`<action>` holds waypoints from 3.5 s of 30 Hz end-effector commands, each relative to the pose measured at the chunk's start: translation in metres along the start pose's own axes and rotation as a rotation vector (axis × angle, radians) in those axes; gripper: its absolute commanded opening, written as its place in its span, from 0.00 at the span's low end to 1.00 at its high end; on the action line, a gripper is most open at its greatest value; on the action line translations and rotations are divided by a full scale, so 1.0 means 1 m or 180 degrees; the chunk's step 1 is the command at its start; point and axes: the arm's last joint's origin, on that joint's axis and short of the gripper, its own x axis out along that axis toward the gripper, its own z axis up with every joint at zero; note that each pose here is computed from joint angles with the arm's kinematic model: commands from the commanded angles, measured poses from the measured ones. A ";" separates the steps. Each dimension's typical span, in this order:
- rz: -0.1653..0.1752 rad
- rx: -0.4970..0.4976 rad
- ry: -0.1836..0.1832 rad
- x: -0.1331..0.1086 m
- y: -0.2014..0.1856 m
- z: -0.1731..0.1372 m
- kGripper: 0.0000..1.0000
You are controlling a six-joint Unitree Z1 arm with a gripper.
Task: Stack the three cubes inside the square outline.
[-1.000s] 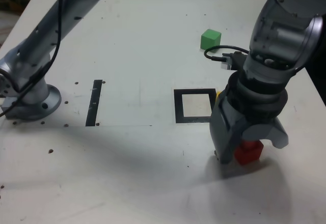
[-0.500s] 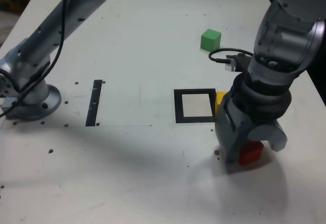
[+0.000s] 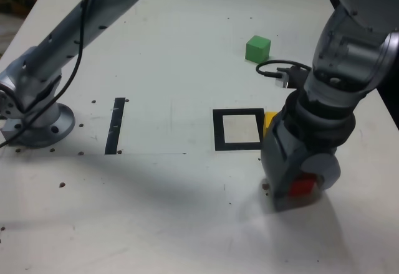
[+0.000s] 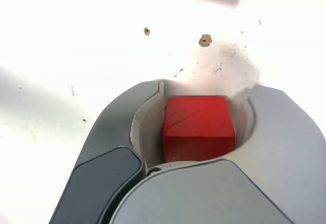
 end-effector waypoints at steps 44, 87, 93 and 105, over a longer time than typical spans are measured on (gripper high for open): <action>0.0137 0.0300 0.0435 -0.002 0.125 -0.048 0.28; -0.0016 0.0507 0.0034 0.015 0.140 -0.037 0.28; -0.0058 0.0517 0.0077 0.021 0.142 -0.035 0.29; -0.0061 0.0510 0.0059 0.027 0.142 -0.032 0.43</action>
